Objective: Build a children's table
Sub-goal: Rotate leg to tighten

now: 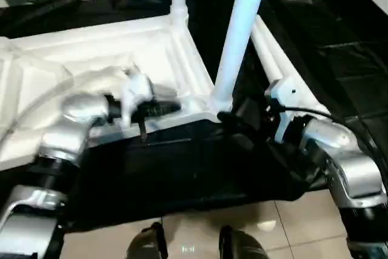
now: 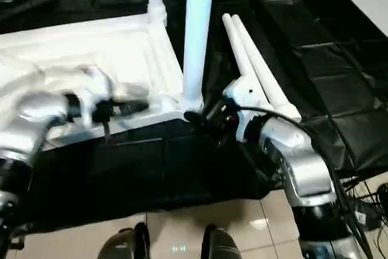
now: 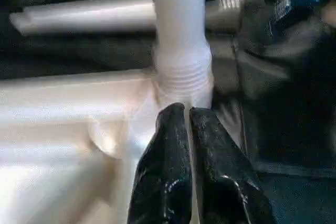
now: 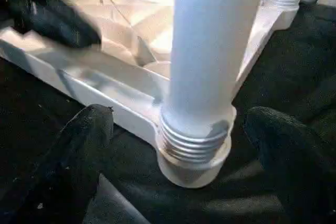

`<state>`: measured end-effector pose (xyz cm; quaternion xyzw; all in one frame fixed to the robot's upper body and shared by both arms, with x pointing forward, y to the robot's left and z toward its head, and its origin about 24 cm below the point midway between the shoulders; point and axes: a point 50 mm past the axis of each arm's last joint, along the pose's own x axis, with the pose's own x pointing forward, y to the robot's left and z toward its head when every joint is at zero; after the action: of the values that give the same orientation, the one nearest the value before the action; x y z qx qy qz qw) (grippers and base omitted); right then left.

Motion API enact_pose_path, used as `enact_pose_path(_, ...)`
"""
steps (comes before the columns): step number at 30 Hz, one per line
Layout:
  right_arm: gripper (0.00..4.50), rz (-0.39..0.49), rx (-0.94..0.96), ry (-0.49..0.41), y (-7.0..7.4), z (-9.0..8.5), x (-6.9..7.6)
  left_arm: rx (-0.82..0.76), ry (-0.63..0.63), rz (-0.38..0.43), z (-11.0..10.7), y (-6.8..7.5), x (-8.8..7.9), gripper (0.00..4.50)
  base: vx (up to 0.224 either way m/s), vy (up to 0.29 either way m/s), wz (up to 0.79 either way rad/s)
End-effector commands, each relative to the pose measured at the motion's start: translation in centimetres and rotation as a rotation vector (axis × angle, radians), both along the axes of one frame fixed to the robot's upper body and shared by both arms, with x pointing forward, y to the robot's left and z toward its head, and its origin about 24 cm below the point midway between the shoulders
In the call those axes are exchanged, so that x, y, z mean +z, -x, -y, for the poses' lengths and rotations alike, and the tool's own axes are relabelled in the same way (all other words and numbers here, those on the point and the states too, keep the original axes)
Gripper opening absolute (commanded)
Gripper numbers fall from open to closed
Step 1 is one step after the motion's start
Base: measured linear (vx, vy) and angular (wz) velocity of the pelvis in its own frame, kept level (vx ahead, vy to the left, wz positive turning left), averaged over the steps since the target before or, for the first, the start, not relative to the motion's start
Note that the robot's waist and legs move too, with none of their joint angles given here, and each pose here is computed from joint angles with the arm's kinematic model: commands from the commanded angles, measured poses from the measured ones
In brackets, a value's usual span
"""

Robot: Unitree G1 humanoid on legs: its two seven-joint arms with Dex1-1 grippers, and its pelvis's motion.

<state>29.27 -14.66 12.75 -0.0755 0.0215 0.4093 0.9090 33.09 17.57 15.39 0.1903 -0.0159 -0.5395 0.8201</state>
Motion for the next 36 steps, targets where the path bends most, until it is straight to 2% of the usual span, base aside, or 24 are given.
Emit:
enact_pose_path(1,4.43,0.009,-0.021,-0.022,0.4,0.3,0.3,0.064,0.029,-0.016,-0.5,0.1,-0.4,0.28,0.0,0.0,0.0)
enact_pose_path(4,4.43,0.002,-0.033,-0.03,0.4,0.4,0.2,0.104,0.048,-0.033,-0.6,-0.1,-0.7,0.28,0.0,0.0,0.0)
enact_pose_path(5,4.45,0.0,-0.037,-0.028,0.5,0.4,0.1,0.123,0.053,-0.038,-0.7,-0.2,-0.8,0.63,0.0,0.0,0.0)
enact_pose_path(7,4.45,-0.001,-0.107,-0.026,1.1,0.9,-0.2,0.36,0.156,0.011,-1.1,-0.1,-1.1,0.69,0.0,0.0,0.0)
enact_pose_path(8,4.45,-0.001,-0.107,-0.026,1.1,0.9,-0.2,0.361,0.156,0.011,-1.1,-0.1,-1.1,0.69,0.0,0.0,0.0)
enact_pose_path(9,4.45,-0.012,-0.179,-0.042,1.6,1.3,-0.4,0.543,0.257,0.11,-1.3,0.6,-1.0,0.69,0.0,0.0,0.0)
enact_pose_path(10,4.45,-0.019,-0.207,-0.05,1.8,1.5,-0.5,0.603,0.297,0.132,-1.4,0.9,-1.0,0.69,0.0,0.0,0.0)
enact_pose_path(11,4.45,-0.023,-0.244,-0.061,2.0,1.7,-0.7,0.665,0.343,0.137,-1.4,1.6,-1.2,0.69,0.0,0.0,0.0)
enact_pose_path(12,4.45,-0.023,-0.244,-0.061,2.0,1.7,-0.7,0.665,0.343,0.137,-1.4,1.6,-1.2,0.69,0.0,0.0,0.0)
enact_pose_path(13,4.45,-0.02,-0.332,-0.078,2.6,2.1,-1.1,0.803,0.386,0.144,-1.0,3.3,-2.2,0.69,0.0,0.0,0.0)
enact_pose_path(15,4.45,-0.019,-0.4,-0.09,3.0,2.1,-1.6,0.892,0.402,0.091,-0.5,4.8,-3.6,0.69,0.0,0.0,0.0)
enact_pose_path(19,4.45,-0.048,-0.464,-0.125,3.7,1.6,-2.9,0.924,0.496,0.01,0.9,6.4,-5.1,0.69,0.0,0.0,0.0)
enact_pose_path(23,4.45,-0.052,-0.466,-0.145,4.0,1.0,-3.3,0.883,0.479,0.003,1.9,6.5,-5.4,0.69,0.0,0.0,0.0)
enact_pose_path(26,4.45,-0.035,-0.441,-0.117,4.1,0.6,-3.2,0.883,0.48,-0.004,2.5,6.4,-5.5,0.69,0.0,0.0,0.0)
enact_pose_path(29,4.45,-0.024,-0.441,-0.113,4.2,0.9,-2.8,0.898,0.484,-0.006,3.1,6.5,-5.3,0.69,0.004,0.01,0.12)
enact_pose_path(31,4.45,-0.015,-0.455,-0.138,4.3,1.4,-2.5,0.902,0.474,-0.003,3.4,6.6,-5.2,0.69,0.026,0.014,0.46)
enact_pose_path(32,4.45,-0.014,-0.48,-0.185,4.3,1.9,-2.3,0.909,0.469,-0.003,3.5,6.8,-5.2,0.69,0.0,-0.002,0.55)
enact_pose_path(36,4.45,0.003,-0.501,-0.226,4.4,2.4,-2.0,0.92,0.47,-0.01,3.8,7.0,-5.2,0.69,0.041,-0.009,0.13)
